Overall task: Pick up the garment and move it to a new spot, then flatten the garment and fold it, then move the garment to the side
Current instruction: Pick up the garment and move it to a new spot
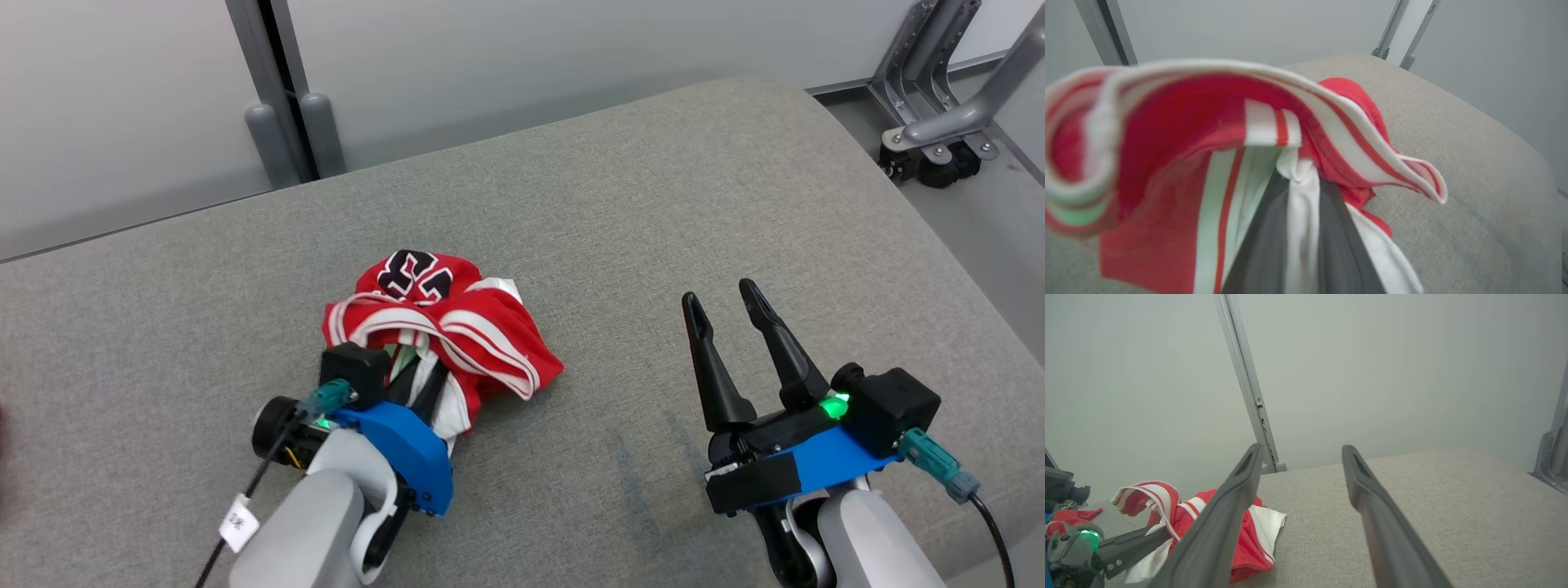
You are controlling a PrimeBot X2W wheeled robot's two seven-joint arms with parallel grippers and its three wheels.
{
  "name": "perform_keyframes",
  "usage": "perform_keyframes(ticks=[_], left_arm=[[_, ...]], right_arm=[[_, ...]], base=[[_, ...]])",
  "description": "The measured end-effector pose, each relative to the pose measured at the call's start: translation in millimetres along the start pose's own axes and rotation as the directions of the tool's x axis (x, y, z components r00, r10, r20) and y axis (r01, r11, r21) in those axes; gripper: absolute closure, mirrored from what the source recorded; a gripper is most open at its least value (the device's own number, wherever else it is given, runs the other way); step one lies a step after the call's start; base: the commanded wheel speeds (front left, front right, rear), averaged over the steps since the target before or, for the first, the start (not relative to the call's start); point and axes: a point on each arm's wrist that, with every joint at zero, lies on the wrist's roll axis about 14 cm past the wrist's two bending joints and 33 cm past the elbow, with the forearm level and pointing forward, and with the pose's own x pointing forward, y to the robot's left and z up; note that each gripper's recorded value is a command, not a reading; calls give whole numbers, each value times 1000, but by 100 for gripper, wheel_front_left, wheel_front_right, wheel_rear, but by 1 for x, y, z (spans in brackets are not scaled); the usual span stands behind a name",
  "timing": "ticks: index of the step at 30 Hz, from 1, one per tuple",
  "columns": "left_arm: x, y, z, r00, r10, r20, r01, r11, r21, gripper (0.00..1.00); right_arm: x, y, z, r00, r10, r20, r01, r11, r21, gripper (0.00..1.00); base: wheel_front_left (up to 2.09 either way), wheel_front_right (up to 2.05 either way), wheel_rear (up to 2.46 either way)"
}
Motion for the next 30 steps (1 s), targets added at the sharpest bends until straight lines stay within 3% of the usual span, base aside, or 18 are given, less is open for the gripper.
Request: perform_keyframes(ticks=[2, 3, 9, 20, 30], left_arm=[[1, -4, -18, 999, -7, -51, 7, 1000, 16, 61], [2, -6, -23, 998, -6, -64, 7, 1000, 14, 2], [-7, -8, -23, 999, 4, -49, -2, 999, 43, 0], [-59, 48, 40, 967, 177, 182, -191, 979, 64, 0], [-145, 111, 69, 839, 425, 340, -455, 891, 9, 0]], right_arm=[[1, 1, -1, 1000, 4, -3, -4, 1000, 3, 0], [1, 3, -2, 1000, 8, -4, -8, 1000, 4, 0], [6, 14, 0, 999, 43, 5, -43, 999, 0, 0], [16, 38, 14, 991, 122, 55, -122, 993, -4, 0], [17, 54, 13, 981, 189, 50, -188, 982, -21, 0]], base=[[0, 0, 0], [0, 0, 0], [0, 0, 0], [0, 0, 0], [0, 0, 0]])
